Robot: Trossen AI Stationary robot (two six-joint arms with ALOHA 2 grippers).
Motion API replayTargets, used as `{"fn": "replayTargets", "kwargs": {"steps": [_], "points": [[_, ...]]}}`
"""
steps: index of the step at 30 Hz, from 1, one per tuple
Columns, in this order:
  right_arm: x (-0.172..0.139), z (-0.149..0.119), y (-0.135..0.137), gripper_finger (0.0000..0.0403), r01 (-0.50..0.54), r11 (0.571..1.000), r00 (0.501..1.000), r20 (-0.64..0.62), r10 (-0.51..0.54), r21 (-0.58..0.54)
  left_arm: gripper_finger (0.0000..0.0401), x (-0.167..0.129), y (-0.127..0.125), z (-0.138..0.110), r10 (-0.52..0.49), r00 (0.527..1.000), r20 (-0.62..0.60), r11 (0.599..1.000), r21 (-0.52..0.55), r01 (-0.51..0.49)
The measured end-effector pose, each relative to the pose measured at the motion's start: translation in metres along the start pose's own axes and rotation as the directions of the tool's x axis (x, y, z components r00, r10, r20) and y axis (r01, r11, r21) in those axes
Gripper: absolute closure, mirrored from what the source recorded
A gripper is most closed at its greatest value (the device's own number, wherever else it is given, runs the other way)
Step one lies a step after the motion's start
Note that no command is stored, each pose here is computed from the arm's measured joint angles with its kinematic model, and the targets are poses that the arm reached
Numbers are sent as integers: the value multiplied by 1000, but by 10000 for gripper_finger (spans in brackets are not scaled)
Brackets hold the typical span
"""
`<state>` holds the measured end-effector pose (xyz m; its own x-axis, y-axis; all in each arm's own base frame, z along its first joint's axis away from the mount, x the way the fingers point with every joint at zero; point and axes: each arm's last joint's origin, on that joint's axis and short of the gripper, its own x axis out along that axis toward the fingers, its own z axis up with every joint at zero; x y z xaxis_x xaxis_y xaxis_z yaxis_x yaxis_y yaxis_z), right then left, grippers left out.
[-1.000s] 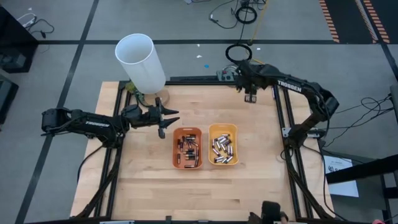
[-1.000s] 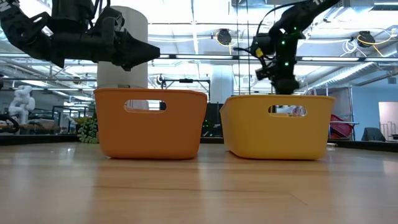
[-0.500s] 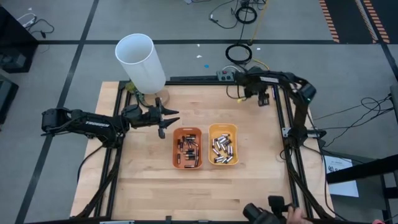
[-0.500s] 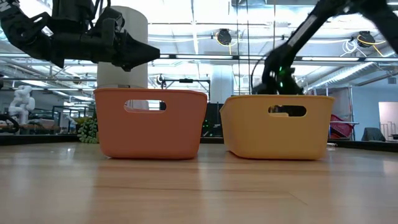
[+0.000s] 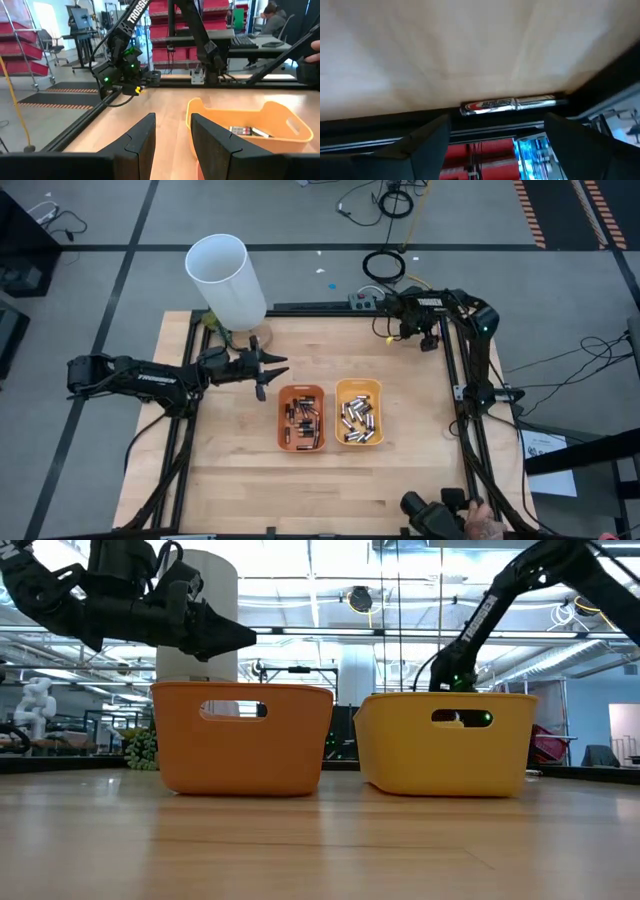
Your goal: Sort batteries
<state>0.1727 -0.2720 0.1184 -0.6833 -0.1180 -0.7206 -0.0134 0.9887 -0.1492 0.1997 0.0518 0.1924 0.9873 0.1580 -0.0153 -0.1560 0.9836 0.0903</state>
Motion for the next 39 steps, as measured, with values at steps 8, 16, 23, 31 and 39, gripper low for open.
{"fn": "replayTargets", "kwargs": {"steps": [8,16,23,31,39], "points": [[16,10,-6,89,-79,996,996,-41,77,-35,267,0,0,-1,0,1000,-6,1000,-1,0],[19,9,-6,89,-109,993,994,-35,108,-40,267,0,0,-2,0,1000,-23,1000,-5,0],[23,9,-14,89,-201,979,978,-61,201,17,267,0,0,-2,1,1000,-23,1000,-10,-1],[32,7,-27,89,-318,942,940,-91,328,105,267,0,0,-3,-1,1000,-31,1000,-12,1],[31,6,-22,136,-412,895,901,-71,429,170,267,0,0,-4,-2,999,-45,1000,-13,2]]}}
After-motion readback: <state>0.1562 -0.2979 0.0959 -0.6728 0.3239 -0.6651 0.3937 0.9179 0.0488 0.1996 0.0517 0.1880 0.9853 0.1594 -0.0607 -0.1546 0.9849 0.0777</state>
